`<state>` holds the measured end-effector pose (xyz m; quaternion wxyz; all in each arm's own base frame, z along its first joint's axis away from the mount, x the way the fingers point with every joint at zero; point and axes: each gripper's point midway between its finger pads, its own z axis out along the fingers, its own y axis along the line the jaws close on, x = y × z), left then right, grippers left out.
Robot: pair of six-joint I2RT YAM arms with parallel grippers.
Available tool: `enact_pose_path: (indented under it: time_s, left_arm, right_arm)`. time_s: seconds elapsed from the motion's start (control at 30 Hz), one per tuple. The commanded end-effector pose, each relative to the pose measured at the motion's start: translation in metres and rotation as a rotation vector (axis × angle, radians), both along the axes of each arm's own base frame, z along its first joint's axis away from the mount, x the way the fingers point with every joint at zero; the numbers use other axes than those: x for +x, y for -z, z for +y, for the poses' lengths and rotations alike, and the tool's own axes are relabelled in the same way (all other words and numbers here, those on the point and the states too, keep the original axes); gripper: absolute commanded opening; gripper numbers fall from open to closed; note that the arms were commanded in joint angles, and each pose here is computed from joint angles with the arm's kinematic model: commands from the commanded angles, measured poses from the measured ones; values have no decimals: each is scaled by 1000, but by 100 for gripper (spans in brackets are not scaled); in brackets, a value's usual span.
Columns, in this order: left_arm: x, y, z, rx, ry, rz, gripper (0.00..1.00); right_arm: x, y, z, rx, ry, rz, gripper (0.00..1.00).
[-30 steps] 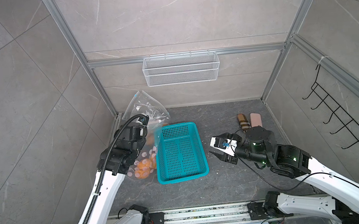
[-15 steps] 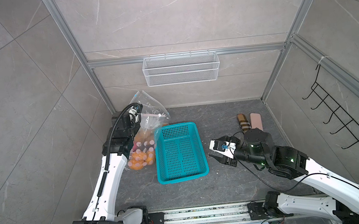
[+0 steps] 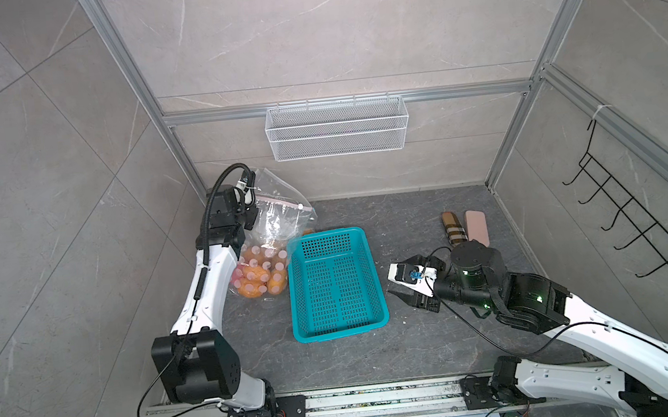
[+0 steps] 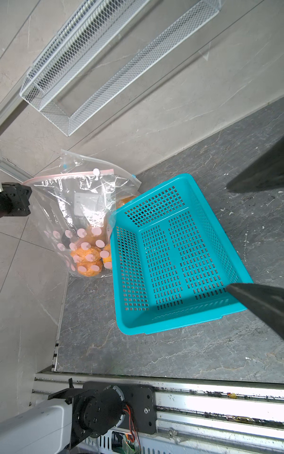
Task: Put the potatoes into a zipper bag and zip it
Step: Place the zipper food storage bag at the center of the board.
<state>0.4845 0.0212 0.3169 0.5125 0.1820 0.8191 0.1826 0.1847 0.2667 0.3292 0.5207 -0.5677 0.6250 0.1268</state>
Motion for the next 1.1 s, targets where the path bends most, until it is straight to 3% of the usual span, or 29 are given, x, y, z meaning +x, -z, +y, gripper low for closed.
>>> enact_pose_path:
  time_s: [0.0,0.07,0.13,0.27,0.33,0.43,0.6,0.7,0.8,1.0,1.07]
  left_arm:
    - [7,-19,1,-73,-14,-32,51]
    - [7,-22,6,-86,-57,-33,75]
    - [2,-29,19,-79,-131,-43,88]
    - [-29,-66,69,-127,-393,-80,93]
    - [-50,-95,79,-170,-424,-178,99]
    - [-90,-138,83,-210,-432,-338,100]
    - [-146,-154,63,-302,-355,-409,100]
    - [-178,-130,26,-461,-197,-392,98]
    - [-204,-83,-2,-638,-101,-363,96]
    - [-230,45,3,-928,-291,-268,94]
    - [-239,81,6,-980,-327,-283,100]
  right_arm:
    - [2,3,3,11,4,22,59]
    - [2,4,4,10,5,25,59]
    - [3,5,5,10,6,31,59]
    - [5,5,6,17,23,38,59]
    - [9,5,6,29,44,41,60]
    - [16,4,7,53,83,43,61]
    - [26,-1,7,95,145,44,62]
    - [39,-5,4,144,229,34,62]
    - [60,-8,-8,220,376,14,63]
    - [101,23,-67,357,780,-15,65]
    - [103,49,-88,369,862,-40,66]
